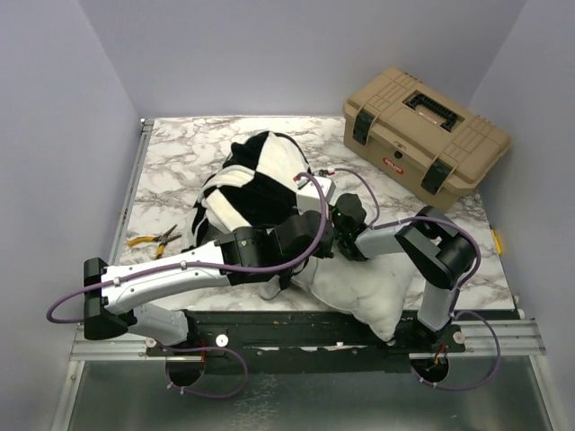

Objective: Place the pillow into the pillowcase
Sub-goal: Stuff the pillow into the pillowcase.

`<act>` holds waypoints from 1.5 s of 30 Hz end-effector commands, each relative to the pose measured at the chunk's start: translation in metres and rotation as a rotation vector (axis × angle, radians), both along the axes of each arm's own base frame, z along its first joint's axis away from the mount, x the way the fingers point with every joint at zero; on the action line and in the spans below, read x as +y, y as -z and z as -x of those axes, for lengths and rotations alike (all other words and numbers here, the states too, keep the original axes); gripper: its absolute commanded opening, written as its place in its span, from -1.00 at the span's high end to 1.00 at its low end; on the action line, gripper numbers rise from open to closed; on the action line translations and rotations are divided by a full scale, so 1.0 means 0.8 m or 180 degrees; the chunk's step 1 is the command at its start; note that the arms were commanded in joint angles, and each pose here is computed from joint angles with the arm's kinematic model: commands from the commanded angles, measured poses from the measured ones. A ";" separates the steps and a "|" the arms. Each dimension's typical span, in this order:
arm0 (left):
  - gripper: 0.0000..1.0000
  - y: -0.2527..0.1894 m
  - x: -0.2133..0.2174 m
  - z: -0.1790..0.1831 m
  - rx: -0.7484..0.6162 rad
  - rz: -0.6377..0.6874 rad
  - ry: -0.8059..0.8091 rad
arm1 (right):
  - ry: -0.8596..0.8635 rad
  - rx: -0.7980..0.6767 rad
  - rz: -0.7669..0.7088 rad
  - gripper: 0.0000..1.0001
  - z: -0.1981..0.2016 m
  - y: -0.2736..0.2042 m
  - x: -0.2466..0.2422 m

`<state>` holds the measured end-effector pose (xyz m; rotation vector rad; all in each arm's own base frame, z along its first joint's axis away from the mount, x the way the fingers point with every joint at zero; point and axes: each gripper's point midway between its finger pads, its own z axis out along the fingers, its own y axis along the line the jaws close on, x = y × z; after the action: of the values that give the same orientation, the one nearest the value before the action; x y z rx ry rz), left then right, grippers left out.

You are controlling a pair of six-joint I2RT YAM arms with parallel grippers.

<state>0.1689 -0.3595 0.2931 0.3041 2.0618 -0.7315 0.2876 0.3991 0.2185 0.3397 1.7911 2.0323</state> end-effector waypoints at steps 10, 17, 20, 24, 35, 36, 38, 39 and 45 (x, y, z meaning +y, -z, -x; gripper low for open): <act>1.00 0.120 0.023 0.116 0.0664 -0.0027 0.0167 | 0.0814 -0.0015 -0.0313 1.00 -0.100 -0.046 -0.077; 1.00 0.021 0.002 0.093 -0.0036 0.0124 0.0385 | 0.0922 -0.1170 0.0097 1.00 -0.076 -0.164 -0.091; 1.00 -0.007 -0.016 0.093 -0.0177 0.0185 0.0497 | 0.0967 -0.1494 0.0340 1.00 -0.065 -0.209 -0.098; 0.95 0.009 -0.024 0.086 -0.0255 0.0138 0.0432 | 0.1130 -0.1075 0.0575 1.00 -0.074 -0.172 -0.112; -0.69 0.006 0.051 0.064 -0.0166 0.0180 -0.0098 | 0.1030 -0.0609 0.0703 1.00 -0.051 -0.104 -0.132; -0.76 -0.003 0.066 0.057 -0.0166 0.0256 -0.0188 | 0.1054 -0.0621 0.0723 1.00 -0.051 -0.105 -0.134; -0.83 -0.019 0.101 0.039 -0.0163 0.0425 -0.0417 | 0.1027 -0.0652 0.0751 1.00 -0.053 -0.103 -0.133; -0.87 -0.025 0.122 0.028 -0.0153 0.0530 -0.0584 | 0.0998 -0.0657 0.0748 1.00 -0.055 -0.101 -0.131; -0.91 -0.016 0.202 -0.010 -0.0117 0.1014 -0.1224 | 0.0896 -0.0614 0.0661 1.00 -0.069 -0.084 -0.117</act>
<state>0.1648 -0.2243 0.3381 -0.1361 1.8413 -0.8537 0.3368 0.2973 0.2506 0.3820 1.8475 1.5187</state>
